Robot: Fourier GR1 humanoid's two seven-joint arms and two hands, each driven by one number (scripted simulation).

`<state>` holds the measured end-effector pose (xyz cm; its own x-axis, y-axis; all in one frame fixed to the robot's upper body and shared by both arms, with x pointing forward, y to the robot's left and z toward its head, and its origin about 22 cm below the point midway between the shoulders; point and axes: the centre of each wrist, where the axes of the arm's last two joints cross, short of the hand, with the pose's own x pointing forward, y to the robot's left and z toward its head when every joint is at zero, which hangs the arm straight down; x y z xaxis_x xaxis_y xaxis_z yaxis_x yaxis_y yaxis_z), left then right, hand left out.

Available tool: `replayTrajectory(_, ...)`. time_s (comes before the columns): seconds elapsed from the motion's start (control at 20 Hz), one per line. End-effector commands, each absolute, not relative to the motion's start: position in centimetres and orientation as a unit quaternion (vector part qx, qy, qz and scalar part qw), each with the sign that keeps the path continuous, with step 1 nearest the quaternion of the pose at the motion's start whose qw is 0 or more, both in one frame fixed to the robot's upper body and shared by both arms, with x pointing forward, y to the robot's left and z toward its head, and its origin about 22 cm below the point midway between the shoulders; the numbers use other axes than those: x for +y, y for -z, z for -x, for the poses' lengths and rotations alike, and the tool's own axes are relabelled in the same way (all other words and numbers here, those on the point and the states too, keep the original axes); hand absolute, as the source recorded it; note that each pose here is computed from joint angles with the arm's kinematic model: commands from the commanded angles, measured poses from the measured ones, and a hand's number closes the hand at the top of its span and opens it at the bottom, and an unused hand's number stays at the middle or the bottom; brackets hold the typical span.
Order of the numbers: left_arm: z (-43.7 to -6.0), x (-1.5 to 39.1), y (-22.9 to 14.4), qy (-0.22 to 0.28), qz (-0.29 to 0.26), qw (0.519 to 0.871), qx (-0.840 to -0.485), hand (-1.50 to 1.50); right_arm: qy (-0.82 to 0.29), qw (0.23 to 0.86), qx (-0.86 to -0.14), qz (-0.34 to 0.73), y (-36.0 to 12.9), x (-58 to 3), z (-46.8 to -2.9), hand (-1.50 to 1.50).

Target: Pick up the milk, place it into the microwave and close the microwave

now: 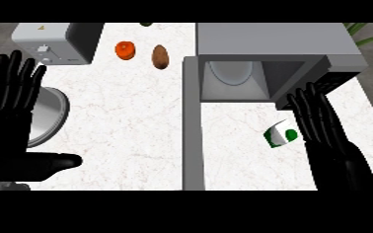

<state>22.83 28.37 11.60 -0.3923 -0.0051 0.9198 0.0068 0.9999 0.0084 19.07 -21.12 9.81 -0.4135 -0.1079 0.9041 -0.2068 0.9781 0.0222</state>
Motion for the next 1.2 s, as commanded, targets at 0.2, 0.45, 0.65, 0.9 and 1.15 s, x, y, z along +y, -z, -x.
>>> replayTrajectory(0.2, -17.7, 28.4, -8.9, -0.009, 0.02, 0.575, -0.818, -1.5, -0.033, 0.543, -0.83, -0.126, -9.9, -19.1, -17.0, -1.5)
replayTrajectory(0.45, -16.1, 29.2, -10.8, -0.005, 0.013, 0.561, -0.828, -1.5, -0.031, 0.543, -0.836, -0.074, -6.5, -19.7, -15.6, -1.5)
replayTrajectory(0.65, -15.4, 29.6, -7.7, -0.005, 0.009, 0.574, -0.819, -1.5, -0.024, 0.538, -0.843, -0.007, -5.5, -19.6, -17.5, -1.5)
replayTrajectory(0.9, -14.1, 30.5, -7.6, -0.005, 0.01, 0.573, -0.819, -1.5, -0.003, 0.54, -0.84, 0.047, -3.7, -22.9, -17.5, -1.5)
replayTrajectory(1.15, -13.6, 31.6, -8.8, -0.003, 0.009, 0.571, -0.821, -1.5, -0.004, 0.534, -0.843, 0.064, -2.4, -21.2, -20.0, -1.5)
